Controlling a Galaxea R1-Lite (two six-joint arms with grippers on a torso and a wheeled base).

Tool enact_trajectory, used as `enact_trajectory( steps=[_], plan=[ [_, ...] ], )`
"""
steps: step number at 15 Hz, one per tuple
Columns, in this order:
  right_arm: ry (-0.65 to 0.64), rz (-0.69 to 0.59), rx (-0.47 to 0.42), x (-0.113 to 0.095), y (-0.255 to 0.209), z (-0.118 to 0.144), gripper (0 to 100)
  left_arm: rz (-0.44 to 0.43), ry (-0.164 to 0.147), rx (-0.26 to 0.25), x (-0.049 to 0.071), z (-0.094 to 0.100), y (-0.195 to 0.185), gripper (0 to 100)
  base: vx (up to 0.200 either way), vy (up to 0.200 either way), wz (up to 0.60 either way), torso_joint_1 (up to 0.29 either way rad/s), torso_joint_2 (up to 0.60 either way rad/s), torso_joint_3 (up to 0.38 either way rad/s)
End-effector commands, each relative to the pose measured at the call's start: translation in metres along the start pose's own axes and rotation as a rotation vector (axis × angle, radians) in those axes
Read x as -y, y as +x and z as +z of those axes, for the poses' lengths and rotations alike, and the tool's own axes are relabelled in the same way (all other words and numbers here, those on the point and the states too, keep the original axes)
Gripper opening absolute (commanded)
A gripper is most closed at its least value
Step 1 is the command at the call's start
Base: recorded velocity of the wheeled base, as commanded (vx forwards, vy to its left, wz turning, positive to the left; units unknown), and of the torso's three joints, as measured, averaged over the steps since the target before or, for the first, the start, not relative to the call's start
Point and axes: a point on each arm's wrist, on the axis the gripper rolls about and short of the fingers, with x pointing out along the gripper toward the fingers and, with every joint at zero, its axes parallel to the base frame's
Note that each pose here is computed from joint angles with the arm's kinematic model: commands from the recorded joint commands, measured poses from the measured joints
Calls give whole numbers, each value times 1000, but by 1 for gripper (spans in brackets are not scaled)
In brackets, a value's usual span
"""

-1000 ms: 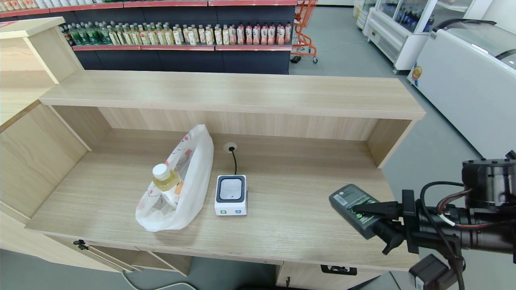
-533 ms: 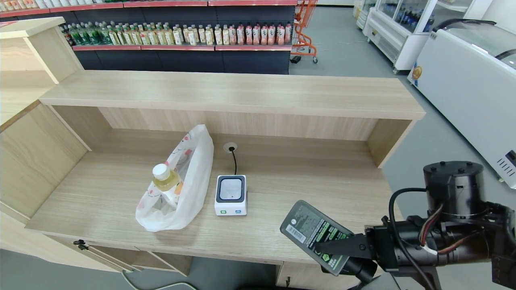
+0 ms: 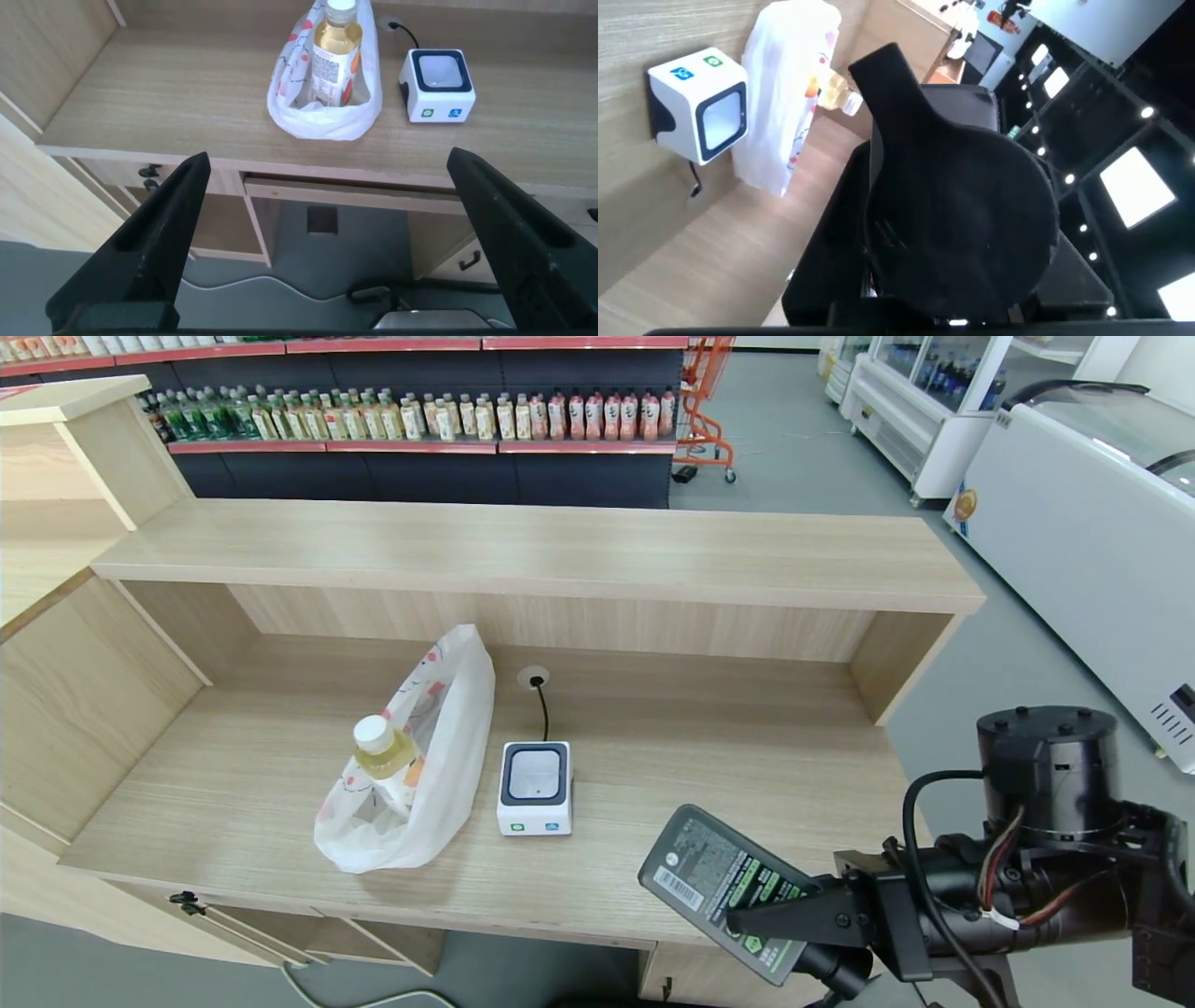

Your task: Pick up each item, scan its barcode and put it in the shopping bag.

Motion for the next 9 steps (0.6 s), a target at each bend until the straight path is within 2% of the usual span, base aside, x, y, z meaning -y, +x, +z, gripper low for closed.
enact_trajectory(
  steps=[1,4,9],
  plan=[
    [-7,-10,2,1,1,-1,0,0,0,0,0,0,0,100,0,0,0,0,0,0],
    [-20,-71,33,-1,11,-2,0,0,0,0,0,0,0,100,0,0,0,0,0,0],
    [-3,-76,51,-6,18,-2,0,0,0,0,0,0,0,100,0,0,0,0,0,0]
  ],
)
